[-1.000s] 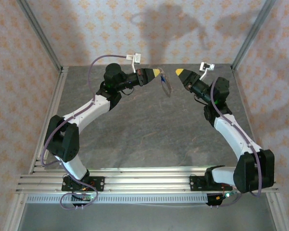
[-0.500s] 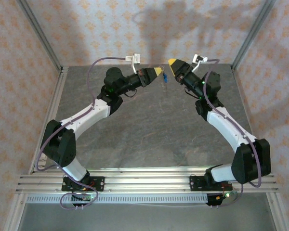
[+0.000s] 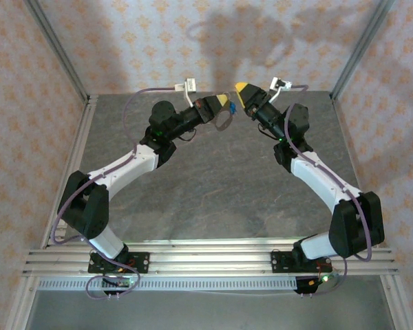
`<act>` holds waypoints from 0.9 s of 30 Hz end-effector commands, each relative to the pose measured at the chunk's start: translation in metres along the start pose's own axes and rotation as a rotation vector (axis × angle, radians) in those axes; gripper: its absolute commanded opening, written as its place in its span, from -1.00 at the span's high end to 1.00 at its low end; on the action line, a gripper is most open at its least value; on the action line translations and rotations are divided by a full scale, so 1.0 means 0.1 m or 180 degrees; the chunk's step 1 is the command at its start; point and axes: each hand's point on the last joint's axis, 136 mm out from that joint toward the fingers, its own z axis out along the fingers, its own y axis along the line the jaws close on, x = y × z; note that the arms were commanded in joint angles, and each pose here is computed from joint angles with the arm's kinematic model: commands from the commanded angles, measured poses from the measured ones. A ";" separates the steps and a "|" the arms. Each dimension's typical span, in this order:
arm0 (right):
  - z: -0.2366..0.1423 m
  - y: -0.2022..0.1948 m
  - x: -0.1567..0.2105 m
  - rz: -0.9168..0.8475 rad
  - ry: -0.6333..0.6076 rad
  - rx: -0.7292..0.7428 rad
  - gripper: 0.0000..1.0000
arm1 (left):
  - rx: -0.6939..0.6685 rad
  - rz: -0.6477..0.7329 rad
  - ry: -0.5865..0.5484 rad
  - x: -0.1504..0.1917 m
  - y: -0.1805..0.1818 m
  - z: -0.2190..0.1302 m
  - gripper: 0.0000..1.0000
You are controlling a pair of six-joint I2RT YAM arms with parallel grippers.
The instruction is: Put the keys on the keyring
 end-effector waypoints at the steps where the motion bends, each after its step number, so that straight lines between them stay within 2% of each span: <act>1: 0.00 0.05 -0.02 -0.0079 -0.0053 -0.0108 0.19 | 0.0276 0.0140 -0.0216 -0.20 -0.37 -0.07 1.00; 16: 0.12 0.06 0.20 -0.0097 0.0233 -0.0181 0.27 | 0.0296 0.0161 -0.0195 -0.20 -0.40 -0.06 1.00; 23: 0.09 0.04 0.24 -0.0090 0.0255 -0.0169 0.48 | 0.0280 0.0166 -0.0189 -0.20 -0.39 -0.06 1.00; 27: 0.07 0.05 0.25 -0.0099 0.0270 -0.0175 0.69 | 0.0282 0.0170 -0.0185 -0.20 -0.40 -0.06 1.00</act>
